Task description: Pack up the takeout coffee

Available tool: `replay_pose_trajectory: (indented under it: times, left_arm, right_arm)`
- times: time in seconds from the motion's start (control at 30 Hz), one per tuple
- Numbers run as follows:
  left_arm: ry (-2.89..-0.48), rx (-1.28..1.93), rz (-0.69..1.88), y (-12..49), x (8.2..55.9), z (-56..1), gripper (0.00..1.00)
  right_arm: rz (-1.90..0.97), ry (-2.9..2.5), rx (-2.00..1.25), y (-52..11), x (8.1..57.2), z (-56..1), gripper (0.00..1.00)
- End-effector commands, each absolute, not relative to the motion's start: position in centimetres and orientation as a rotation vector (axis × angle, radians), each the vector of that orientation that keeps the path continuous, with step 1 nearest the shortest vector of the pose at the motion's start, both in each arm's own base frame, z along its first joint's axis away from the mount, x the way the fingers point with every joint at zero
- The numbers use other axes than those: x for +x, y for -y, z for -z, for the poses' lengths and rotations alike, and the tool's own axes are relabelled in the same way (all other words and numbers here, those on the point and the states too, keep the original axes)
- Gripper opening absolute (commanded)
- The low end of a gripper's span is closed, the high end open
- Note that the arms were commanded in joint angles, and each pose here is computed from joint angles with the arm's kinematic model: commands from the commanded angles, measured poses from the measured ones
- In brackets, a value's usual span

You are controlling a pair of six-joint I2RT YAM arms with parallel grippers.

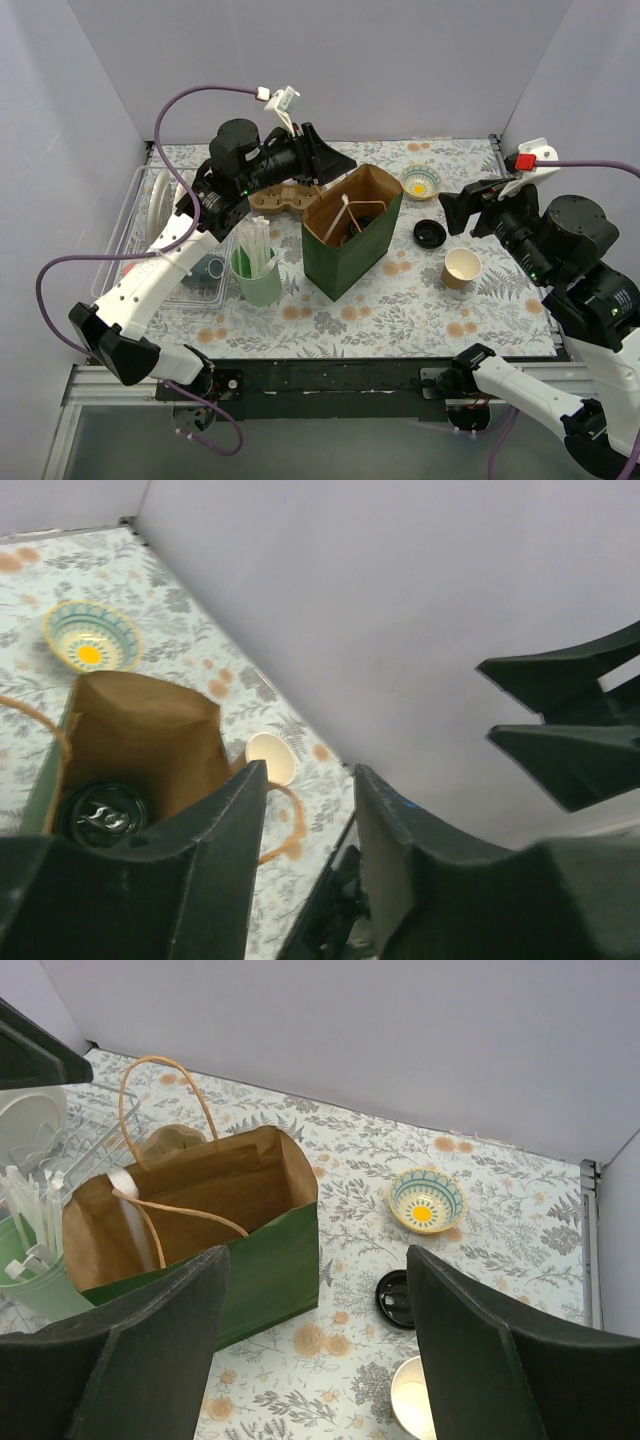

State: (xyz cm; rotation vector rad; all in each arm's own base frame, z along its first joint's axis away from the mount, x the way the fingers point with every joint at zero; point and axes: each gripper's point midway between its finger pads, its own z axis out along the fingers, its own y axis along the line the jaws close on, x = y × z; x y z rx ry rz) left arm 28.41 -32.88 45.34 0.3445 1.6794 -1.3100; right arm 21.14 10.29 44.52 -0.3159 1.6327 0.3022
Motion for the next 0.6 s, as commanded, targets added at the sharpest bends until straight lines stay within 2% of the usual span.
replay_pose_trajectory:
  times: [0.0,0.07,0.2,0.23,0.4,0.43,0.57]
  left_arm:
    - [-1.702,0.332,1.247,32.2,28.7,-44.6,0.53]
    - [-1.707,0.352,1.203,31.8,28.7,-44.3,0.57]
    - [-1.775,0.347,1.108,30.3,28.5,-42.6,0.75]
    - [-1.783,0.343,1.088,29.9,28.4,-42.3,0.98]
    - [-1.844,0.314,1.015,26.8,25.8,-40.1,0.98]
    - [-1.876,0.301,0.998,26.3,25.5,-38.6,0.98]
    - [-1.867,0.269,0.990,23.9,22.9,-36.8,0.98]
  right_arm:
    - [-0.284,-1.727,-0.269,-10.3,21.9,-42.4,0.79]
    - [-0.334,-1.770,-0.246,-10.9,21.6,-41.8,0.79]
    - [-0.372,-1.861,-0.152,-10.8,21.2,-39.8,0.80]
    - [-0.398,-1.874,-0.157,-11.2,21.0,-39.5,0.80]
    - [-0.519,-1.971,-0.203,-13.2,19.7,-37.7,0.82]
    - [-0.558,-1.978,-0.211,-13.7,19.4,-37.7,0.99]
    - [-0.609,-1.991,-0.135,-13.7,18.8,-37.4,0.99]
